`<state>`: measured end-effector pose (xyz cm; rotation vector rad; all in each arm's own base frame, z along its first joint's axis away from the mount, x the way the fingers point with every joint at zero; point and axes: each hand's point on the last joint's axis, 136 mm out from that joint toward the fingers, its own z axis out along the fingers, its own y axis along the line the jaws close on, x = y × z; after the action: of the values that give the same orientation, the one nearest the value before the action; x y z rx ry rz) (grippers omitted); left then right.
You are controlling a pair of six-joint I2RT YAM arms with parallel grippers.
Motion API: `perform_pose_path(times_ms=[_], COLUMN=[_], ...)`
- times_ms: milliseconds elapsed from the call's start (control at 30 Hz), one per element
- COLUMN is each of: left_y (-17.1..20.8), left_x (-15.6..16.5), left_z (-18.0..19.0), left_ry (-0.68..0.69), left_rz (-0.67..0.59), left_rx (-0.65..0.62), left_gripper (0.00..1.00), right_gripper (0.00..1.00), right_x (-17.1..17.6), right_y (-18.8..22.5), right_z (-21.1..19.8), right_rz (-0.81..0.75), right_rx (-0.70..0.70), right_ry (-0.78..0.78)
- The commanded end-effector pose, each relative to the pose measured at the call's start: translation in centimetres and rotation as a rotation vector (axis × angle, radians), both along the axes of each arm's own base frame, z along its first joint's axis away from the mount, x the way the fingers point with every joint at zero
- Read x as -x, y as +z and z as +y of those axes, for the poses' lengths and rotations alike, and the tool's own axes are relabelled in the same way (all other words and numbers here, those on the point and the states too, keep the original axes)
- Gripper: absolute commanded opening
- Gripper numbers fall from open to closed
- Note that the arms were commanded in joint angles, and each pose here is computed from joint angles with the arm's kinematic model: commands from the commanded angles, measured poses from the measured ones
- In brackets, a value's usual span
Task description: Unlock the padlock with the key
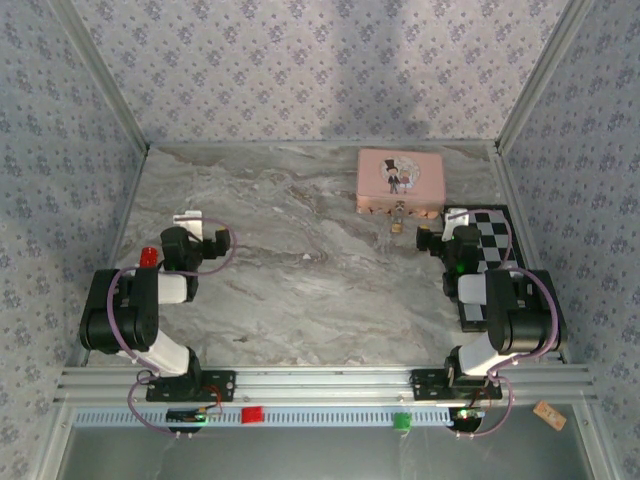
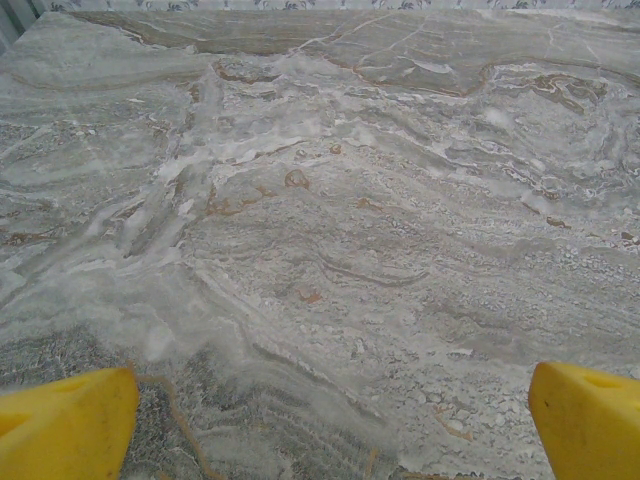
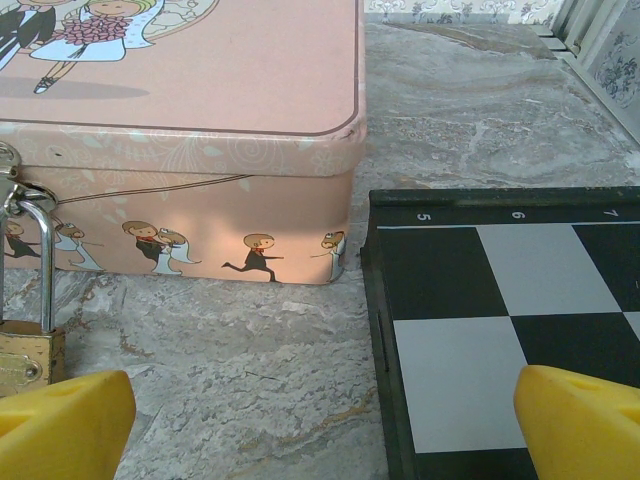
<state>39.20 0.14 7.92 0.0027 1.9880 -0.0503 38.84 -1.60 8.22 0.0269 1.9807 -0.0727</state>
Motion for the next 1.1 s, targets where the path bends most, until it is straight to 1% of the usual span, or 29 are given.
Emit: perform_pose_path(times_ms=[0, 133, 200, 267, 333, 433, 533, 567, 600, 633, 700, 767, 833, 900, 967, 1000, 1033, 1067], left_y=[1.0, 1.2, 1.8, 2.5, 3.2, 4.2, 6.4, 7.3, 8.4, 9.4, 10.7, 11.4, 11.6, 11.3, 9.6, 8.9, 8.5, 8.5], left_x=[-0.5, -0.4, -0.2, 0.1, 0.5, 0.9, 1.5, 1.7, 2.0, 2.3, 3.2, 3.9, 5.2, 6.4, 8.2, 8.7, 8.7, 8.8], left_z=[0.0, -0.1, -0.6, -0.7, -0.8, -1.3, -1.8, -1.9, -1.8, -1.1, 0.1, 0.2, 0.5, 0.4, 0.3, -0.1, -1.4, -2.6], left_ry=[-0.007, -0.004, -0.018, -0.004, 0.013, 0.033, 0.062, 0.074, 0.110, 0.177, 0.306, 0.356, 0.407, 0.420, 0.475, 0.462, 0.387, 0.315], left_rz=[-0.032, -0.037, -0.045, -0.057, -0.055, -0.015, -0.025, -0.030, -0.031, -0.021, 0.017, 0.069, 0.151, 0.215, 0.299, 0.338, 0.376, 0.405], left_rx=[0.000, -0.009, -0.034, -0.061, -0.081, -0.119, -0.107, -0.082, -0.027, 0.039, 0.153, 0.236, 0.289, 0.343, 0.426, 0.490, 0.559, 0.607], left_gripper=[1.00, 1.00, 1.00, 1.00, 1.00, 1.00, 1.00, 1.00, 1.00, 1.00, 1.00, 1.00, 1.00, 1.00, 1.00, 1.00, 1.00, 1.00], right_gripper=[0.99, 0.99, 0.99, 0.99, 0.99, 0.99, 0.99, 0.99, 0.99, 0.99, 0.99, 0.99, 0.99, 0.99, 0.99, 0.99, 0.99, 0.99], right_x=[-0.4, -0.6, -0.4, 0.0, 0.5, 1.1, 2.0, 2.2, 2.4, 2.7, 3.4, 4.1, 5.1, 6.1, 7.2, 7.9, 8.3, 8.3], right_y=[0.3, 0.7, 0.9, 1.5, 2.5, 3.9, 6.2, 7.2, 8.2, 9.4, 11.7, 13.8, 15.3, 16.0, 15.3, 14.4, 13.8, 13.8], right_z=[-0.2, 0.2, 0.7, 0.8, 0.8, 1.4, 2.7, 3.0, 3.4, 4.0, 4.9, 5.2, 5.1, 4.3, 3.2, 2.5, 2.4, 2.6], right_rz=[-0.006, 0.002, 0.000, -0.022, -0.034, -0.053, -0.086, -0.097, -0.102, -0.113, -0.134, -0.139, -0.114, -0.079, -0.013, 0.029, 0.058, 0.053], right_rx=[0.004, 0.011, 0.026, 0.036, 0.055, 0.076, 0.089, 0.086, 0.071, 0.047, -0.019, -0.098, -0.175, -0.255, -0.323, -0.360, -0.393, -0.421], right_ry=[0.000, 0.021, 0.041, 0.036, 0.026, 0.037, 0.073, 0.080, 0.093, 0.112, 0.141, 0.134, 0.102, 0.024, -0.069, -0.133, -0.147, -0.122])
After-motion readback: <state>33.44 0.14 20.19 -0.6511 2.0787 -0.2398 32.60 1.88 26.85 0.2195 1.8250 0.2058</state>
